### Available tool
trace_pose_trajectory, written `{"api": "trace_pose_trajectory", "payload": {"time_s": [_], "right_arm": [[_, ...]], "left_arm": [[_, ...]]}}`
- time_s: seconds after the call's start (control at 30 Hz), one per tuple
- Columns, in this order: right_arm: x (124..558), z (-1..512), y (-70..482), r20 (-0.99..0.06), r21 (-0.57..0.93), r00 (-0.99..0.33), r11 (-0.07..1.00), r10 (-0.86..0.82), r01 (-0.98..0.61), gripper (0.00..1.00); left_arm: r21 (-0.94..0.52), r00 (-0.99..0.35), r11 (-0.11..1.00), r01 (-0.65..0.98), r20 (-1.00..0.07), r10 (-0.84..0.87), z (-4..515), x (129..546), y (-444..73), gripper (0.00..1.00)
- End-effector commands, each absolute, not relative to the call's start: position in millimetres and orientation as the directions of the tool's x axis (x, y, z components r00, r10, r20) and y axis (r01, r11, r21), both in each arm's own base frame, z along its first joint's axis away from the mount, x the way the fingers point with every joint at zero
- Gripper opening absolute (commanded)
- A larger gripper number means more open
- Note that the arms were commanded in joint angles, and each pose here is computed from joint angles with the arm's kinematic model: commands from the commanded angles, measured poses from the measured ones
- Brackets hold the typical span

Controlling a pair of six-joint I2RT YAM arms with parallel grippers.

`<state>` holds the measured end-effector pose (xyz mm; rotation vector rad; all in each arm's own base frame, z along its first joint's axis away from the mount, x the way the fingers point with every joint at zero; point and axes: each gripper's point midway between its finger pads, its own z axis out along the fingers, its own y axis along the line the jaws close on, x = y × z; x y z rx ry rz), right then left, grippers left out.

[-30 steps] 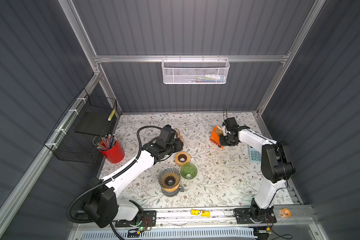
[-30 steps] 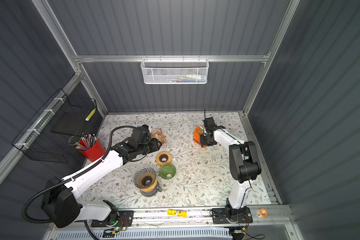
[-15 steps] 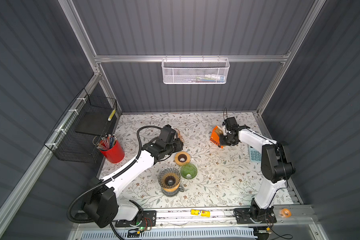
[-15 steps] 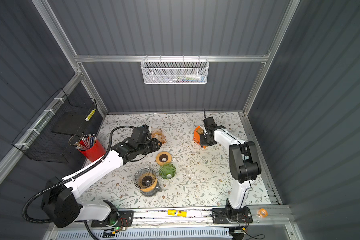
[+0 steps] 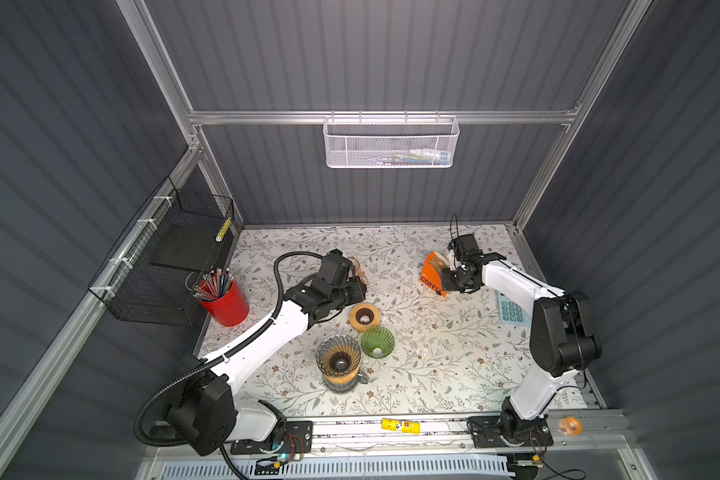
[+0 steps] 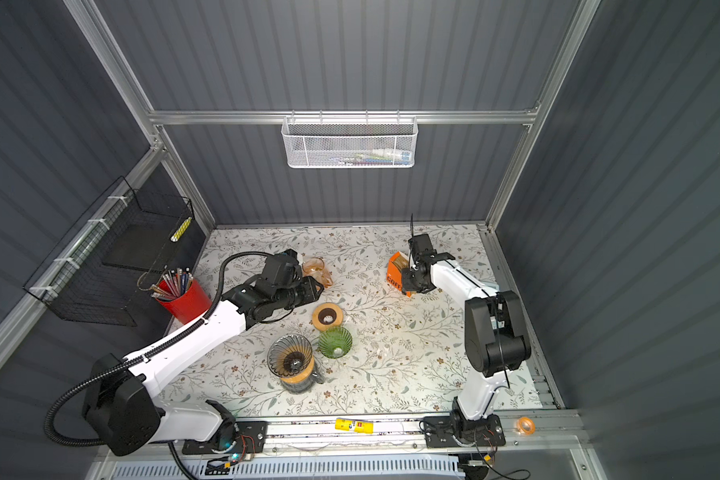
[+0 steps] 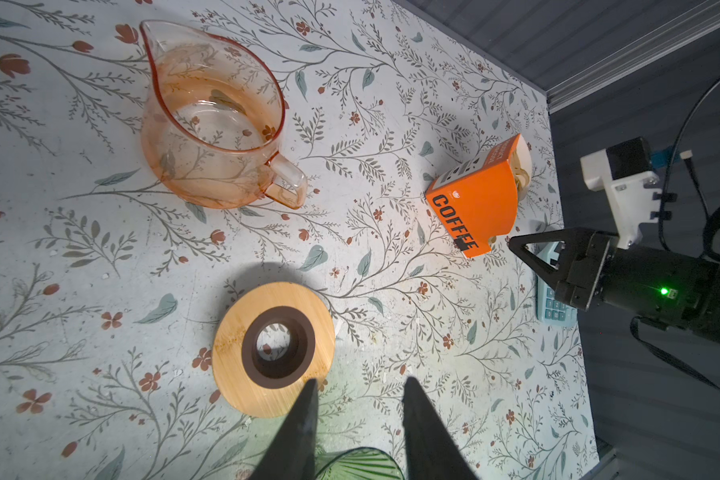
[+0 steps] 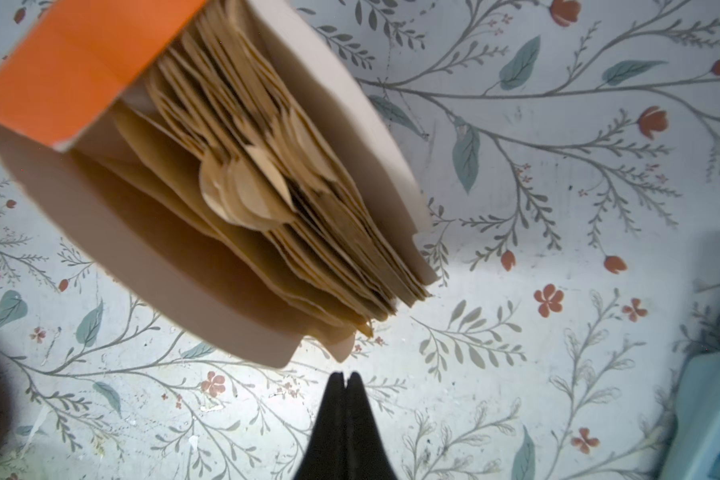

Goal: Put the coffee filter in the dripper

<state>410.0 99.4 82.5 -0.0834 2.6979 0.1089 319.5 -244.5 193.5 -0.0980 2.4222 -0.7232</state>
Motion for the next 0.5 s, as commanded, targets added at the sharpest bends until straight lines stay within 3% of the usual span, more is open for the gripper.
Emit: {"api": "trace_pose_trajectory", "payload": {"time_s": [0.0, 0.47], "right_arm": [[402, 70, 95, -0.396, 0.035, -0.917, 0.997, -0.052, -0.071, 0.17], [413, 58, 97, -0.382, 0.032, -0.923, 0.997, -0.049, -0.066, 0.13]], "left_arm": [[-0.522, -0.814, 0.846, 0.113, -0.537, -0.223, 196, 318, -245, 0.36], [-0.52, -0.814, 0.847, 0.112, -0.537, -0.222, 197, 317, -244, 0.35]]}}
